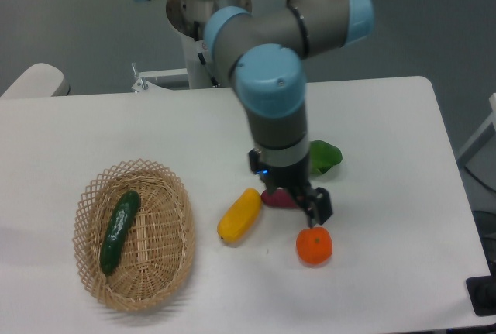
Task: Place the cucumber in the basket
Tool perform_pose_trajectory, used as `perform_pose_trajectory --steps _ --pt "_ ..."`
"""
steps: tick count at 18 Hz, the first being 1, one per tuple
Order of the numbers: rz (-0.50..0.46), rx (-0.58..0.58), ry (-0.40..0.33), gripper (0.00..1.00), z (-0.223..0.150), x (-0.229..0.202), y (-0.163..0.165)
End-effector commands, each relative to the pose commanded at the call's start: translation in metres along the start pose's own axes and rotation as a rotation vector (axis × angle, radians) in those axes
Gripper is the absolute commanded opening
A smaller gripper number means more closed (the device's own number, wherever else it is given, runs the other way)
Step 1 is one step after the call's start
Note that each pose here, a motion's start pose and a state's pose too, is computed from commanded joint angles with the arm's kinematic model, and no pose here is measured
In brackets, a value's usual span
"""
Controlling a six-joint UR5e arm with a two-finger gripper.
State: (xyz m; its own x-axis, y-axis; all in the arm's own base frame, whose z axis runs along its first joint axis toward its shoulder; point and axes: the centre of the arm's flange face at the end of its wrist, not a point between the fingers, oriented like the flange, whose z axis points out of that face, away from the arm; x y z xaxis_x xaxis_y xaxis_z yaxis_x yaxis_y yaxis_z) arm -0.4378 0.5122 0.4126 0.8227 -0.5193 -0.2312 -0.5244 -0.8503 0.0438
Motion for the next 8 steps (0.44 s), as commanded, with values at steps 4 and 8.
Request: perform_pose_trajectory --steps 4,8 --pt "0.076 -0.003 0.0 1.0 0.001 -0.006 0.02" --pt "0.082 0.031 0.005 1.0 0.003 -0.004 0.017"
